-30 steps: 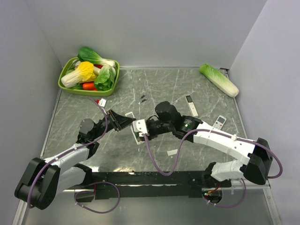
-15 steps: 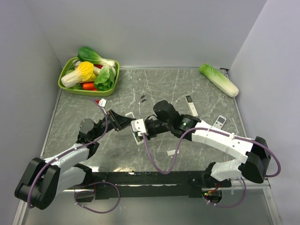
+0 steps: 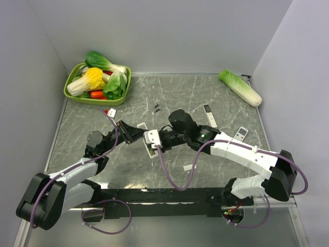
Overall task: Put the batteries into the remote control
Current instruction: Load the battery into the remote control.
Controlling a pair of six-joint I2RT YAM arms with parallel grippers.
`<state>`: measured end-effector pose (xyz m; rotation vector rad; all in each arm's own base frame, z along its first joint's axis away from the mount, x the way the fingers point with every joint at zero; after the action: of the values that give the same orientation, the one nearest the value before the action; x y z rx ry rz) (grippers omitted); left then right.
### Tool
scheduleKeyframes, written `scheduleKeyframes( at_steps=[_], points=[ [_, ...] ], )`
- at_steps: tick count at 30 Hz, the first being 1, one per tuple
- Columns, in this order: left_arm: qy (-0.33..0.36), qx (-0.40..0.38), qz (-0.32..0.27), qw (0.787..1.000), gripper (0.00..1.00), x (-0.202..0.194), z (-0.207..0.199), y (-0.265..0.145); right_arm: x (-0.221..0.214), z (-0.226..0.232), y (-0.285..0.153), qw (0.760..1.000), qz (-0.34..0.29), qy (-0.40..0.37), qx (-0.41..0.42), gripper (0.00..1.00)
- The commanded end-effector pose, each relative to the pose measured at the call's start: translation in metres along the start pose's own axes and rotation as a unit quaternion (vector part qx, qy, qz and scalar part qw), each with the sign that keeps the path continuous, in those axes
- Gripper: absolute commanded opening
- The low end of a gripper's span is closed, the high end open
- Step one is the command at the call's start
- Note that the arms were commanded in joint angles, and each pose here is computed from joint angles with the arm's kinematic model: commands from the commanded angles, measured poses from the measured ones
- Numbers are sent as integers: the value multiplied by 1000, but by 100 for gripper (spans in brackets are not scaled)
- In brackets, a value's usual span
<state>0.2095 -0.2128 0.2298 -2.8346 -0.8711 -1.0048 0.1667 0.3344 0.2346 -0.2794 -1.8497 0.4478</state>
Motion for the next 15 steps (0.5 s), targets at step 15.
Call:
scheduleKeyframes(
  at_steps=[15],
  points=[
    [56, -129, -94, 986, 2, 41, -76, -9, -50, 16, 13, 997, 62, 50, 19, 8]
  ],
)
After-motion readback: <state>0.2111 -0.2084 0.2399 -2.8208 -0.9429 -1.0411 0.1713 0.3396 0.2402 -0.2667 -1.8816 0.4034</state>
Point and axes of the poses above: each gripper's point midway between its finger pads, its own y axis out along the fingers, its own z axis along the line the jaws close on, x = y × z, the point moved 3 cm from there along -y, back along the fingers, and after that the axes turned 7 degrees about y, right-handed, at the moved point
